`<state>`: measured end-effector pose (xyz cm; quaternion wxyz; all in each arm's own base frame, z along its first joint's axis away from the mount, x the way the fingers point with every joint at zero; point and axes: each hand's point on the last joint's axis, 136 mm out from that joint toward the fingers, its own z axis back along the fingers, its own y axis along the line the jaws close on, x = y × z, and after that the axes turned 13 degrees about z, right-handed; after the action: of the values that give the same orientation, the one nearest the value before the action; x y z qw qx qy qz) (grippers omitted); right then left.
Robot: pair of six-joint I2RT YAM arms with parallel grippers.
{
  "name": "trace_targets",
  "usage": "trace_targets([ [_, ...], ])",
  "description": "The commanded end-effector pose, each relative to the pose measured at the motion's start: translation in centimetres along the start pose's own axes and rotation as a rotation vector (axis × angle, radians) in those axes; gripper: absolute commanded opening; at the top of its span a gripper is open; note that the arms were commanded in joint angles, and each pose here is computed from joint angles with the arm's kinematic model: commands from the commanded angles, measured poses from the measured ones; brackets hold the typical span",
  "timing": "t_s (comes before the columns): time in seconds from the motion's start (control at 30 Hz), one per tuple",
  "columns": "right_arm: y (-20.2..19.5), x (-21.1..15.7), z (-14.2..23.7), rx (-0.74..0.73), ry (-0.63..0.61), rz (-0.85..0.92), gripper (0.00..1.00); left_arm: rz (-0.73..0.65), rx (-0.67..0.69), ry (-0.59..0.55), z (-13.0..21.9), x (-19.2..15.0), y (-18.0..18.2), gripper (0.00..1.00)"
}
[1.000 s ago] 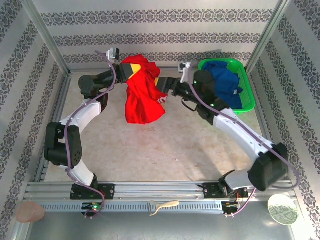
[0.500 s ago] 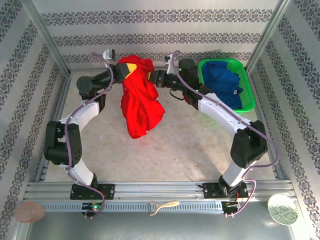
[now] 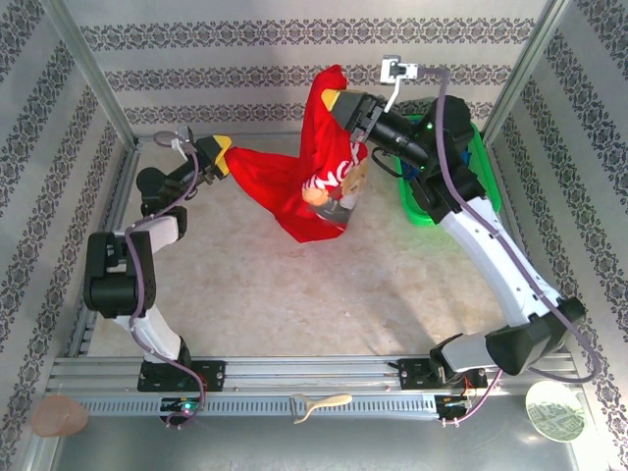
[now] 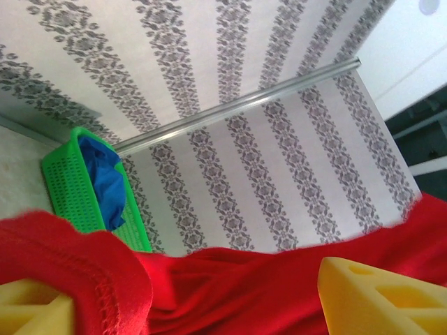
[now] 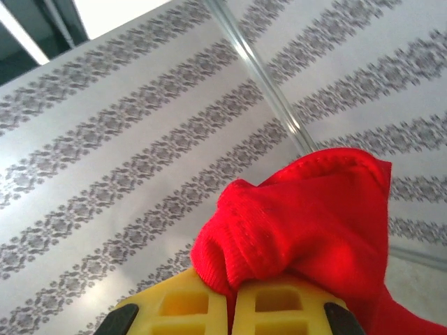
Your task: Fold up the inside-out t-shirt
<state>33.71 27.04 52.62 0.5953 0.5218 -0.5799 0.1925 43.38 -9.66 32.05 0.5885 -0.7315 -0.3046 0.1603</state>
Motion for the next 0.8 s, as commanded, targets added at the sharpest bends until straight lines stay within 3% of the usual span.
trace_targets([
  [0.0,-2.6,-2.7,-1.0,-0.021,0.047,-0.074,0.0,-0.13,-0.019,0.0,0.7,-3.0,-3.0,0.74],
  [0.13,-2.7,-3.4,-1.1,-0.001,0.079,-0.094,0.0,-0.211,0.142,0.017,0.5,-7.9,-1.7,0.8],
  [0.2,-2.7,-3.8,-1.0,0.003,0.092,-0.1,0.0,-0.344,0.258,0.041,0.4,-11.1,-1.1,0.8],
  [0.27,-2.7,-4.1,-0.8,0.002,0.098,-0.106,0.0,-0.474,0.412,-0.034,1.6,-12.0,-0.1,0.83],
  [0.37,-2.7,-4.0,-0.5,-0.005,0.094,-0.109,0.0,-0.565,0.606,-0.178,4.9,-10.5,1.7,0.88],
  [0.5,-2.3,-2.9,-0.2,-0.005,0.073,-0.098,0.0,-0.56,0.983,-0.402,11.5,-6.6,4.9,0.96],
  [0.57,-2.2,-1.8,0.3,-0.018,0.048,-0.085,0.0,-0.498,1.069,-0.403,13.2,-5.6,6.7,0.98],
  [0.67,-1.8,0.2,0.9,-0.021,0.014,-0.068,0.0,-0.442,1.083,-0.346,13.2,-5.5,8.0,0.99],
  [0.77,-1.4,1.1,0.9,-0.018,0.007,-0.061,0.0,-0.469,0.95,-0.31,11.2,-6.1,6.6,1.0],
])
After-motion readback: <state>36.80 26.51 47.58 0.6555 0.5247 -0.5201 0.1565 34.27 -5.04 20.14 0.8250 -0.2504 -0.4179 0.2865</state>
